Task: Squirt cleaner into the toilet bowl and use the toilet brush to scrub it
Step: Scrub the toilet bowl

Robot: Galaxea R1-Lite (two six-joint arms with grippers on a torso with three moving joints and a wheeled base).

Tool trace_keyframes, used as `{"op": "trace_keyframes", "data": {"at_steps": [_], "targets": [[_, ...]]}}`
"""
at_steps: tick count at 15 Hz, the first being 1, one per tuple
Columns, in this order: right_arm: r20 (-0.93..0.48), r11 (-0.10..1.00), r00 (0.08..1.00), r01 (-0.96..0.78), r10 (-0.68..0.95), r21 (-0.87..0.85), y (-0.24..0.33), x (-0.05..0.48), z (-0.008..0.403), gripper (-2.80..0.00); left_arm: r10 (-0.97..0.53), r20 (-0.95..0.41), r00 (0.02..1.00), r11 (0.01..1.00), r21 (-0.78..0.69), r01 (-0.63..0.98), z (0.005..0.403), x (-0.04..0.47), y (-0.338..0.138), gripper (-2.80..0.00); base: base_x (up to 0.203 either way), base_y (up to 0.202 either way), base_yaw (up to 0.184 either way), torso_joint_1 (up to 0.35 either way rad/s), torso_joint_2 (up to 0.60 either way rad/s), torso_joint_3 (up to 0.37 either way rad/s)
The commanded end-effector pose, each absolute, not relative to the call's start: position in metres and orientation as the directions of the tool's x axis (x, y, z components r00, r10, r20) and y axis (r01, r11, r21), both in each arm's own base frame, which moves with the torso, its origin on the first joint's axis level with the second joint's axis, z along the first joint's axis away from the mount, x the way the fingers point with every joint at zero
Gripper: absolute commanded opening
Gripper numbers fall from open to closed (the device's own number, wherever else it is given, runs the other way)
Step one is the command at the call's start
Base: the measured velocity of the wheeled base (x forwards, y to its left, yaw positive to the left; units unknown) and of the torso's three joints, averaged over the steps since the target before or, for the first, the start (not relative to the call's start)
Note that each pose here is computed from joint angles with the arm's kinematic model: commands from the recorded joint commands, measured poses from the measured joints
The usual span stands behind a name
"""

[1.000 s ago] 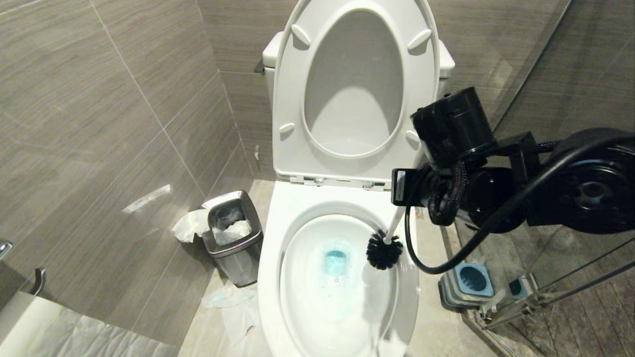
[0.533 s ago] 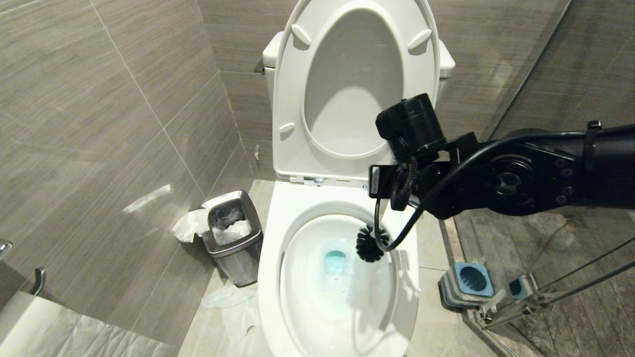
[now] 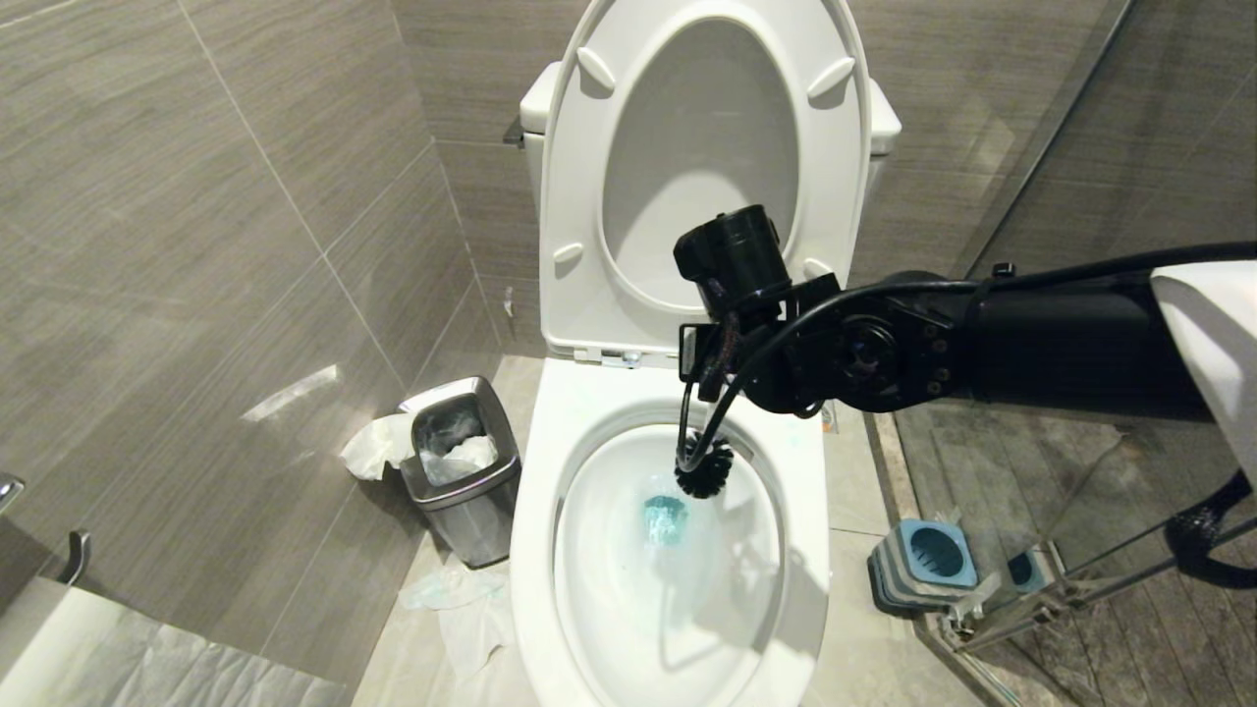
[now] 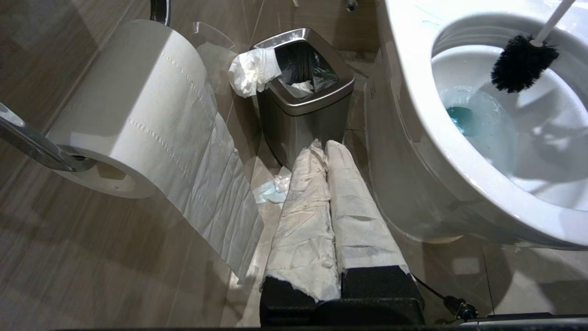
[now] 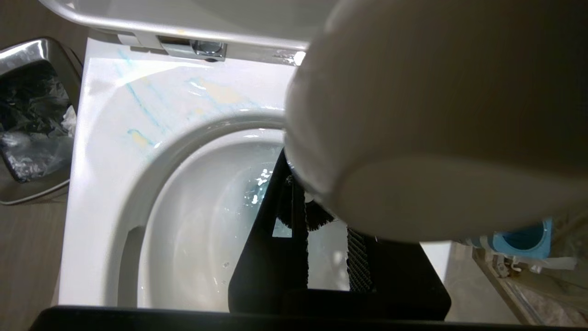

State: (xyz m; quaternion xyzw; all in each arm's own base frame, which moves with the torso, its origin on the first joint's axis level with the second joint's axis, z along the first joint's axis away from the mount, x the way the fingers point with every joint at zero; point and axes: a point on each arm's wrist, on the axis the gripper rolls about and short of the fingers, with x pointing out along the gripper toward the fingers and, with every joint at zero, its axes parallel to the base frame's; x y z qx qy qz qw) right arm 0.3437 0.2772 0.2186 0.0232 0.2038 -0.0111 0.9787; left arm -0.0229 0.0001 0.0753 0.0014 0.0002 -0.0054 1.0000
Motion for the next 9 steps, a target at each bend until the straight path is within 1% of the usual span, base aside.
{"op": "trace_keyframes", "data": {"at_steps": [1,4,6,9], "targets": [[-0.407,0.999,0.913,0.035,-0.02,0.03,0.287,0.355,0.204,-2.8,-0.011,-0.002,1.0,1.0,0.003,0.011,0.075,-0.023,0.0,-2.8,0.0,0.0,0.0,0.0,0.0,0.0],[-0.392,1.0,0.92,0.016,-0.011,0.009,0.299,0.364,0.197,-2.8,-0.011,-0.002,1.0,1.0,0.003,0.011,0.075,-0.023,0.0,-2.8,0.0,0.0,0.0,0.0,0.0,0.0],[-0.399,1.0,0.917,-0.003,0.004,0.001,0.307,0.362,0.192,-2.8,-0.011,-0.002,1.0,1.0,0.003,0.011,0.075,-0.023,0.0,-2.8,0.0,0.0,0.0,0.0,0.0,0.0],[-0.371,0.998,0.927,-0.051,0.057,0.025,0.327,0.351,0.19,-2.8,-0.011,-0.002,1.0,1.0,0.003,0.011,0.075,-0.023,0.0,-2.8,0.0,0.0,0.0,0.0,0.0,0.0]]}}
